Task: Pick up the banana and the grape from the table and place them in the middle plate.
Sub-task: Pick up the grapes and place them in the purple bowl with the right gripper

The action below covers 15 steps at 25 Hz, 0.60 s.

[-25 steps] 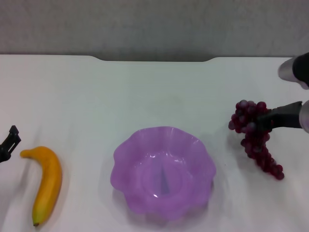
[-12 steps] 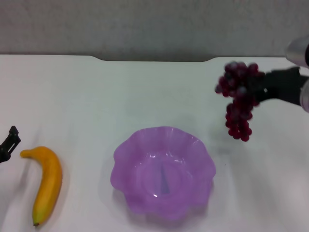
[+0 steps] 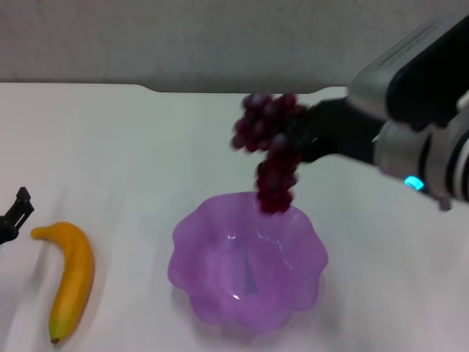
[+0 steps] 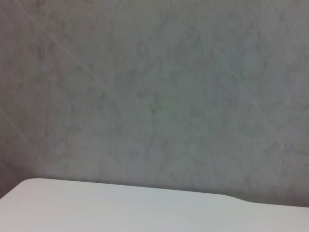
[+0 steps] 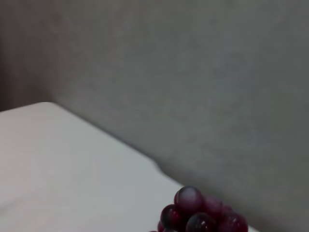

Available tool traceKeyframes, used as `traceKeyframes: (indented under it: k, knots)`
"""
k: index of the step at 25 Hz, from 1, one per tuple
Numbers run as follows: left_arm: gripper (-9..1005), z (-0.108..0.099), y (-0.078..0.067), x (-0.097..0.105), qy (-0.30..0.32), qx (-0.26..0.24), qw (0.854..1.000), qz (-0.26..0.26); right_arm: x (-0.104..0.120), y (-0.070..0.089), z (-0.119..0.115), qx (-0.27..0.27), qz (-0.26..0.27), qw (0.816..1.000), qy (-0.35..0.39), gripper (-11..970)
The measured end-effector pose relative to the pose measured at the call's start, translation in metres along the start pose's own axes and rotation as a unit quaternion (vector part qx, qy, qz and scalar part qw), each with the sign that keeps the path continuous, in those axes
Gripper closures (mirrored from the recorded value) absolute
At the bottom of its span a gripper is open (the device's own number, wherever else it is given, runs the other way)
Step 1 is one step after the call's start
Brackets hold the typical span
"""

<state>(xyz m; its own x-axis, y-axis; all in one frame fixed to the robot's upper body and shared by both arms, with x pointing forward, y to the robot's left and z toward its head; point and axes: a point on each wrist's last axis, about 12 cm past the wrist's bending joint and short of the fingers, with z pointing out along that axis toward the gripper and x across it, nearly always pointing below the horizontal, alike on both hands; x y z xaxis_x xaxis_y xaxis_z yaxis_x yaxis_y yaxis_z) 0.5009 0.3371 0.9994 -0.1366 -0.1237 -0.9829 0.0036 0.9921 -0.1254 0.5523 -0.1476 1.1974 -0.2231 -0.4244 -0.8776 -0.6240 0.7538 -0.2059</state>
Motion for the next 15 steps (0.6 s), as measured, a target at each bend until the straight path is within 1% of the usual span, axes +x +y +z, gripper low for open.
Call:
traceKeyframes:
  k: [2, 5, 9, 15]
  knots:
    - [102, 0.0, 0.0, 0.0, 0.0, 0.0, 1.0, -0.001, 0.002, 0.011, 0.002, -0.019, -0.002, 1.0, 0.003, 794]
    - [102, 0.0, 0.0, 0.0, -0.001, 0.001, 1.0, -0.001, 0.005, 0.018, 0.004, -0.029, -0.005, 1.0, 0.009, 796]
    - [102, 0.0, 0.0, 0.0, 0.0, 0.0, 1.0, -0.001, 0.012, 0.024, 0.005, -0.038, -0.002, 0.999, 0.021, 798]
    - [102, 0.001, 0.0, 0.0, -0.001, 0.001, 1.0, -0.001, 0.04, 0.027, 0.015, -0.053, 0.031, 0.996, 0.058, 799]
